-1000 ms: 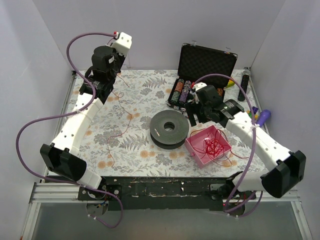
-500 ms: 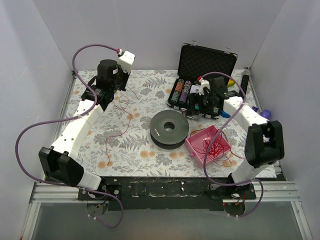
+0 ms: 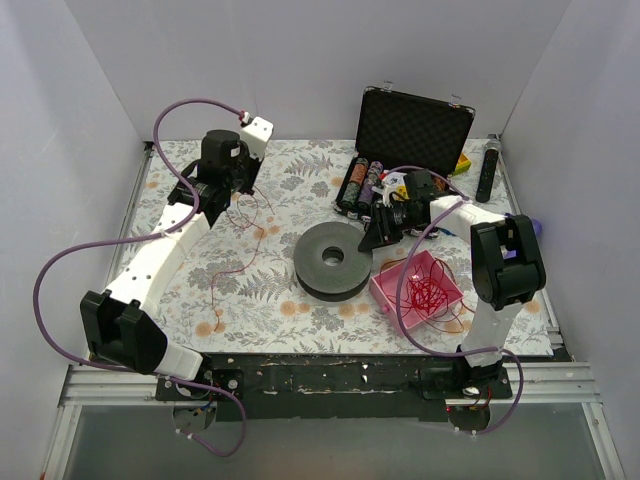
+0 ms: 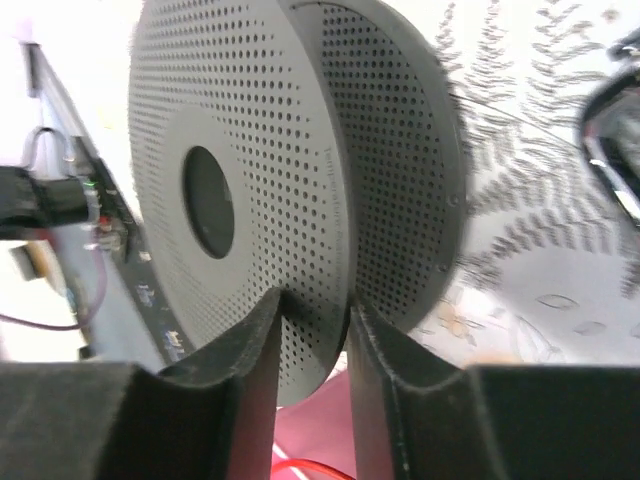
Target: Wrap the cables
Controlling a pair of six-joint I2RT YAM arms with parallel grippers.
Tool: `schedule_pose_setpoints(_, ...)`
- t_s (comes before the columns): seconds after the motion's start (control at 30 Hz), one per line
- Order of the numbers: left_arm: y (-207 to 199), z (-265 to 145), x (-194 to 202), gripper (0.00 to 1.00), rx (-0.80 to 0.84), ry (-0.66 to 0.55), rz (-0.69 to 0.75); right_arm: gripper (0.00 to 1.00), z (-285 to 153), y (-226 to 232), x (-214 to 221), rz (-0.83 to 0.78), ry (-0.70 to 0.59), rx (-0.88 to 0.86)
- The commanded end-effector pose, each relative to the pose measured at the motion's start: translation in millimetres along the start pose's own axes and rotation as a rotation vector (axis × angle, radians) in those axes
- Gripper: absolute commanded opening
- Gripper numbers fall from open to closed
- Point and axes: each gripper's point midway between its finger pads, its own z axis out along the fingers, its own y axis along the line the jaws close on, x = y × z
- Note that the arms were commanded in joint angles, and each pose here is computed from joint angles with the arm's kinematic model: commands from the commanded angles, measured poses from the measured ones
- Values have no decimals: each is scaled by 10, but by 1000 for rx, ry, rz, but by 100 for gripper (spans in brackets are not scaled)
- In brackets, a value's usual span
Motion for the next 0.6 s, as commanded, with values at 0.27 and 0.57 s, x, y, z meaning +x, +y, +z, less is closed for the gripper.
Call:
schedule_pose_setpoints(0.27,7,-344,-345,0,50,-59,-31,1,19,981,-347,-419,-53,-179)
schedule_pose_setpoints(0.57,-513,-734,-469,0,378,-72,-38,1,-82,1396,-295,-1029,-120,-35)
